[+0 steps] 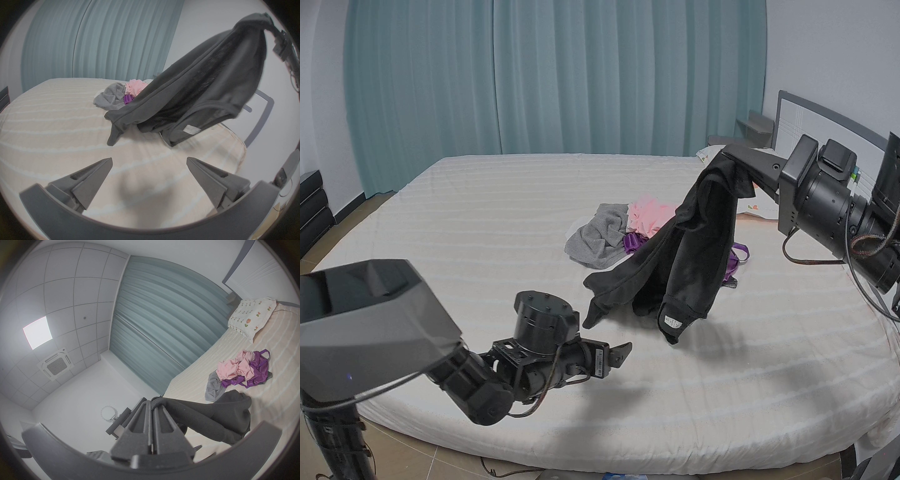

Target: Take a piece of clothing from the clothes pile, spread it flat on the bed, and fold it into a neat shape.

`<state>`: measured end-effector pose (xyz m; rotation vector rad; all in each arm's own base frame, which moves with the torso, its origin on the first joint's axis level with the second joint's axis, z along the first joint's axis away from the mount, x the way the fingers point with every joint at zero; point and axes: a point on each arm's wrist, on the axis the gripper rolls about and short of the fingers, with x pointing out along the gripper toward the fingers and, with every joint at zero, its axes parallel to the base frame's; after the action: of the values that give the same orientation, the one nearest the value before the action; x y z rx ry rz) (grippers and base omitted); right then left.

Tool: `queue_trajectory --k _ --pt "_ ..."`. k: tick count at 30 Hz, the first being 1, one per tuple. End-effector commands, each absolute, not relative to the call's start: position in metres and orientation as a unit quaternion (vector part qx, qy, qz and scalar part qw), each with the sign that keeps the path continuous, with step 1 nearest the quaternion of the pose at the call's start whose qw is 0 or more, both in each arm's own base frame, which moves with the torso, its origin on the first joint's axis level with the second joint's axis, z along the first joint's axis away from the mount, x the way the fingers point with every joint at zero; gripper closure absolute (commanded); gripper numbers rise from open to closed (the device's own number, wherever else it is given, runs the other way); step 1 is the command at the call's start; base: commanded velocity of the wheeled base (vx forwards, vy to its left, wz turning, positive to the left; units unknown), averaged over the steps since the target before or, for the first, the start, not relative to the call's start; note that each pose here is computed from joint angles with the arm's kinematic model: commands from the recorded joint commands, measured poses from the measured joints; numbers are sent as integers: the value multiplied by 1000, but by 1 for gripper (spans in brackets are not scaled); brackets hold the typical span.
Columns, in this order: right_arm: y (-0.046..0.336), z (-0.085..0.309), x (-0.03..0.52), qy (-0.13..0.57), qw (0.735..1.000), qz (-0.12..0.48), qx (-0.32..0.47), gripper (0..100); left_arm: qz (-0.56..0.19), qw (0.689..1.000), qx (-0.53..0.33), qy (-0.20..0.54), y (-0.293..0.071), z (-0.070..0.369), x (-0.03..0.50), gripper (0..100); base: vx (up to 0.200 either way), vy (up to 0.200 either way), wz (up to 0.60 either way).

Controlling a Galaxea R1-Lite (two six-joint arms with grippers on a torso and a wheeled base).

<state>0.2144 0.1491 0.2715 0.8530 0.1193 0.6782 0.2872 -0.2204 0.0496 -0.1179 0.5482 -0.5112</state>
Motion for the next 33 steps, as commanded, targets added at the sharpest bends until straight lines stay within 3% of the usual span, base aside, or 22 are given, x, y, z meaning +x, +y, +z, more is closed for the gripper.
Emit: queue_trajectory --k 1,12,27,28,33 --pt "145 280 203 44 850 334 405 100 -221 932 -52 282 -239 8 308 0 0 0 0" --pt "148 270 206 58 856 331 394 100 -177 952 -75 238 -233 5 353 0 0 0 0" --pt "149 271 208 51 863 331 378 100 -187 954 -85 219 -253 -13 381 0 0 0 0" --pt "149 271 208 51 863 330 379 100 -188 954 -86 216 -255 -12 383 100 0 0 0" --pt "148 269 210 52 865 326 379 100 -185 956 -89 212 -253 -13 387 100 0 0 0"
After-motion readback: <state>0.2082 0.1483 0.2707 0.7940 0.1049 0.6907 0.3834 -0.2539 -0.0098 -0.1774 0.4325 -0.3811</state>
